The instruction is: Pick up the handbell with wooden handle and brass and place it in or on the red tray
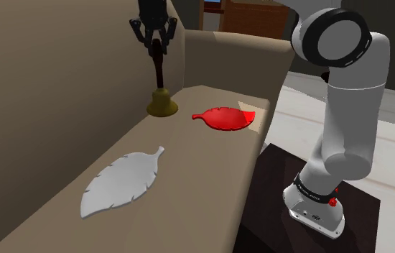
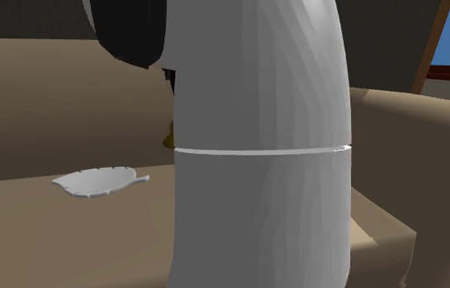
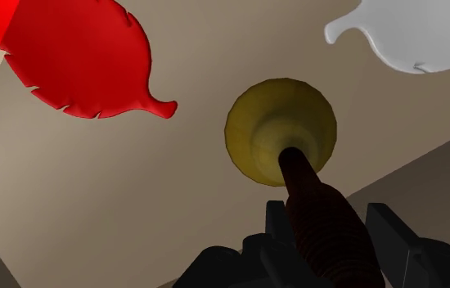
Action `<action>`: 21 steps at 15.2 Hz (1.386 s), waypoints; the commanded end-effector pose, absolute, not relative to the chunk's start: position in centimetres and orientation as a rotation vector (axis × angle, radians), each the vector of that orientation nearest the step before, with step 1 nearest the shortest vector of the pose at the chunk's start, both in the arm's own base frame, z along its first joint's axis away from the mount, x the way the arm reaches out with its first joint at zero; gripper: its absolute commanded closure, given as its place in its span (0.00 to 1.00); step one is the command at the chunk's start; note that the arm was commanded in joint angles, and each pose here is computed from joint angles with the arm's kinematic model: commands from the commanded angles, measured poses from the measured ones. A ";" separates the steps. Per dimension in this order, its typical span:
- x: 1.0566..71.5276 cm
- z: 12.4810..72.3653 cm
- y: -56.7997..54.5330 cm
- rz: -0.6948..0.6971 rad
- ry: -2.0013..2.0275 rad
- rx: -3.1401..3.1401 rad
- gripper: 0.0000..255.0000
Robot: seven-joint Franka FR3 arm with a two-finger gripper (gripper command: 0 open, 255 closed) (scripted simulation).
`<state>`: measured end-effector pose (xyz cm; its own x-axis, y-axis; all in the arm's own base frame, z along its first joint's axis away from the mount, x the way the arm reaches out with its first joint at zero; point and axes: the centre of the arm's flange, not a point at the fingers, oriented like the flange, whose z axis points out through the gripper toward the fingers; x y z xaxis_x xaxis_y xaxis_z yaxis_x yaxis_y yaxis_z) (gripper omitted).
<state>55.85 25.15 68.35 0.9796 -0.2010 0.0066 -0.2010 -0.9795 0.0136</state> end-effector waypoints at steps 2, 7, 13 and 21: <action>54.7 69.6 22.9 0.008 -0.317 3.111 1.00; 51.6 71.8 17.5 0.008 -0.317 3.111 1.00; 47.9 74.5 11.0 0.008 -0.317 3.111 1.00; 43.0 78.0 2.4 0.008 -0.317 3.111 1.00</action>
<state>43.82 3.65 77.52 0.9792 -0.2029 0.0067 -0.2029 -0.9791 0.0142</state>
